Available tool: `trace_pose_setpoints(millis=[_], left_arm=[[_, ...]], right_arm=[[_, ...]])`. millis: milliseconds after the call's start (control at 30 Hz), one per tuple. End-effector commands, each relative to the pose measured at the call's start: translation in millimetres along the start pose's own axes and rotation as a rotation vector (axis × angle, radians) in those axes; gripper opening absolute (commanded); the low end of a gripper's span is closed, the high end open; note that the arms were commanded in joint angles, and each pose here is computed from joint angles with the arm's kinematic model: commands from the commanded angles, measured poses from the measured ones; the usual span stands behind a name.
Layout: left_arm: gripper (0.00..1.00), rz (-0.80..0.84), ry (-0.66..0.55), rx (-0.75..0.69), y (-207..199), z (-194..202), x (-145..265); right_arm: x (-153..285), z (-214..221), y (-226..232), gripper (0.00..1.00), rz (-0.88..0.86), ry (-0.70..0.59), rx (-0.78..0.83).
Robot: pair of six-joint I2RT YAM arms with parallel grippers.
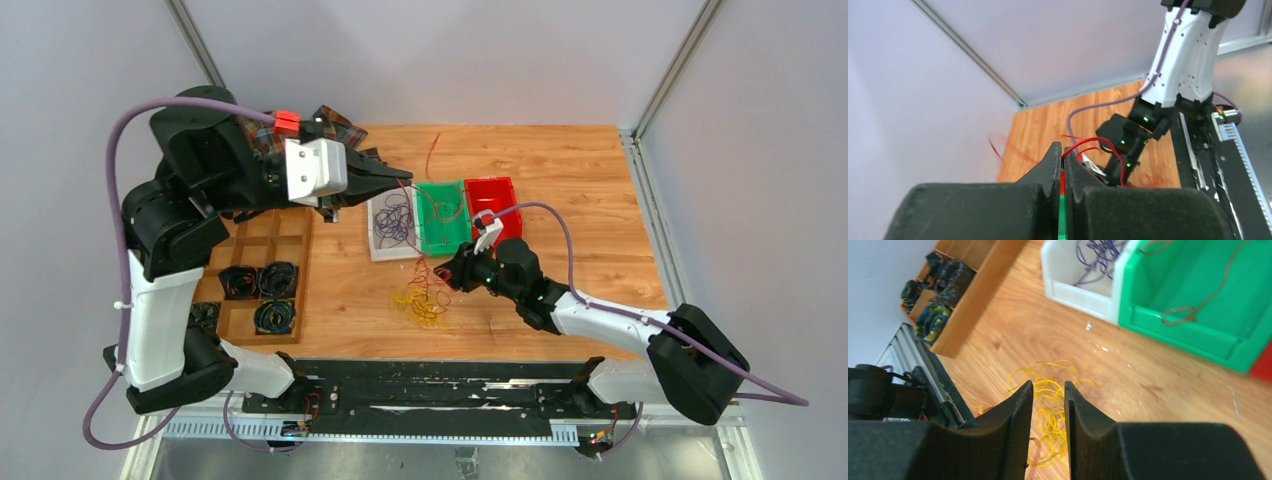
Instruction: Untangle the cables
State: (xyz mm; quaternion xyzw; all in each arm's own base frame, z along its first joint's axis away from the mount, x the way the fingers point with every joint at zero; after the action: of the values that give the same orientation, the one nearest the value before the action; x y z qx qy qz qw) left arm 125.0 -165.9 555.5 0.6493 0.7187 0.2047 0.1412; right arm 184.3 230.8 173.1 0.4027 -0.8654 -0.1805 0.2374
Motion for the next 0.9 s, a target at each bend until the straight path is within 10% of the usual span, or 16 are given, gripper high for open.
trace_pose_setpoints(millis=[0,333,567,867], left_arm=[[0.00,-0.075,-0.040,-0.032,6.1,-17.4,6.9],[0.01,-0.270,-0.109,-0.118,17.6,-30.0,18.4],[0.00,-0.260,-0.034,-0.122,16.0,-6.4,10.2],[0.00,-0.284,-0.011,-0.146,19.9,-4.1,9.7]], right_arm=[[8.8,2.8,-3.9,0.28,0.069,-0.068,-0.007],[30.2,15.0,-14.0,0.23,0.150,-0.053,0.027],[66.4,-59.5,42.1,0.71,-0.066,-0.270,0.165],[54.3,-74.5,99.0,0.75,-0.354,-0.166,0.393]])
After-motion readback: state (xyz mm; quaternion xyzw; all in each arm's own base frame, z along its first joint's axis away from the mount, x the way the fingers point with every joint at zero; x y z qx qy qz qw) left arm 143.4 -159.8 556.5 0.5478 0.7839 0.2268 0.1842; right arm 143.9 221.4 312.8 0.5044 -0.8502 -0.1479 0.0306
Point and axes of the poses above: each gripper's point midway between its finger pads, its own x axis back along the fingers, its own y axis along the line the jaws close on, z = x × y, the point moved 10 cm from there along x, back along the fingers, and after that the axes turned 1 degree about -x, right-handed, at the moved point
